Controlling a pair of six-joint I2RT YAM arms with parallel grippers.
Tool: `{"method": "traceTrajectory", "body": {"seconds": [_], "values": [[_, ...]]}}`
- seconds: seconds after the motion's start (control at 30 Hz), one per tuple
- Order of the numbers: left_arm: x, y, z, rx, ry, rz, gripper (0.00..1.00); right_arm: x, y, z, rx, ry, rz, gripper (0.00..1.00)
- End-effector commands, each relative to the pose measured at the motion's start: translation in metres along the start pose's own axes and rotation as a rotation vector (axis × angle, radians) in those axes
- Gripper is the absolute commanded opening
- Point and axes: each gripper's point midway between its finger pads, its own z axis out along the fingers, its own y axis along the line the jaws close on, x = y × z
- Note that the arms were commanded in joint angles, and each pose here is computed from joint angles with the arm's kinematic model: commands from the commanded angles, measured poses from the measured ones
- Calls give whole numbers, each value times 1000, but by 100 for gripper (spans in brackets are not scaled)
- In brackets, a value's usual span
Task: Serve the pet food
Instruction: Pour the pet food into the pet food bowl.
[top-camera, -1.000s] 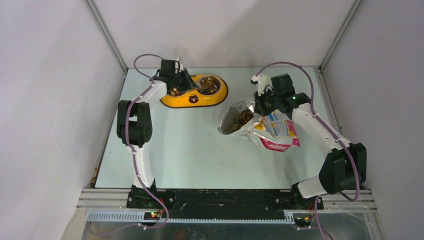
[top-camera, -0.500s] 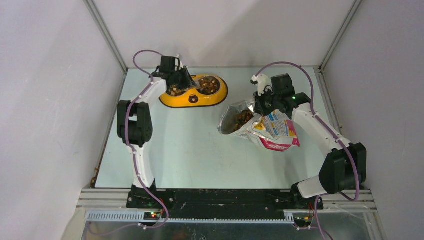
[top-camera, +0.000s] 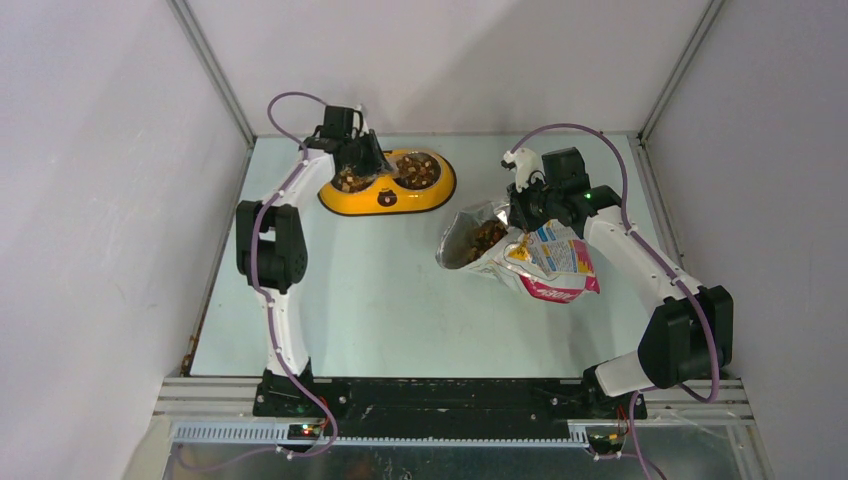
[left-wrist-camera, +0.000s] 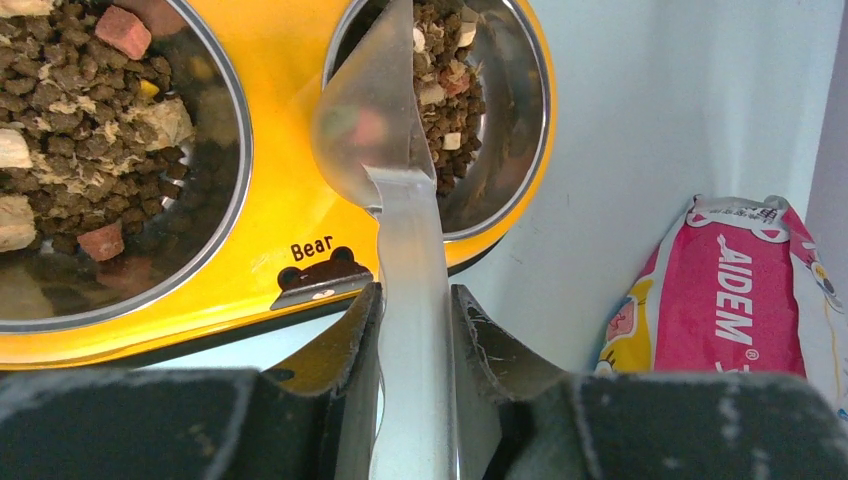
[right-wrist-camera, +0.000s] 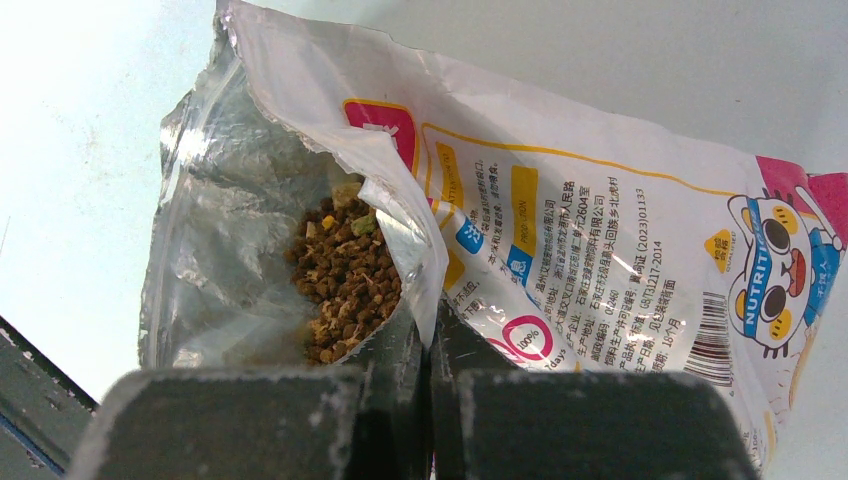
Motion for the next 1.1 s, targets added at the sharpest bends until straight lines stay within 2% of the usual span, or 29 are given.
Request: {"method": "traceTrajectory", "body": {"seconds": [0.0,1.07], "values": [[-23,-2,-12,-49,-64,60,0,6,-7,-8,47,23,-15,0],[-34,-26,-38,-82,-89,147,0,4,-3,-9,40,15,-25,0]]}}
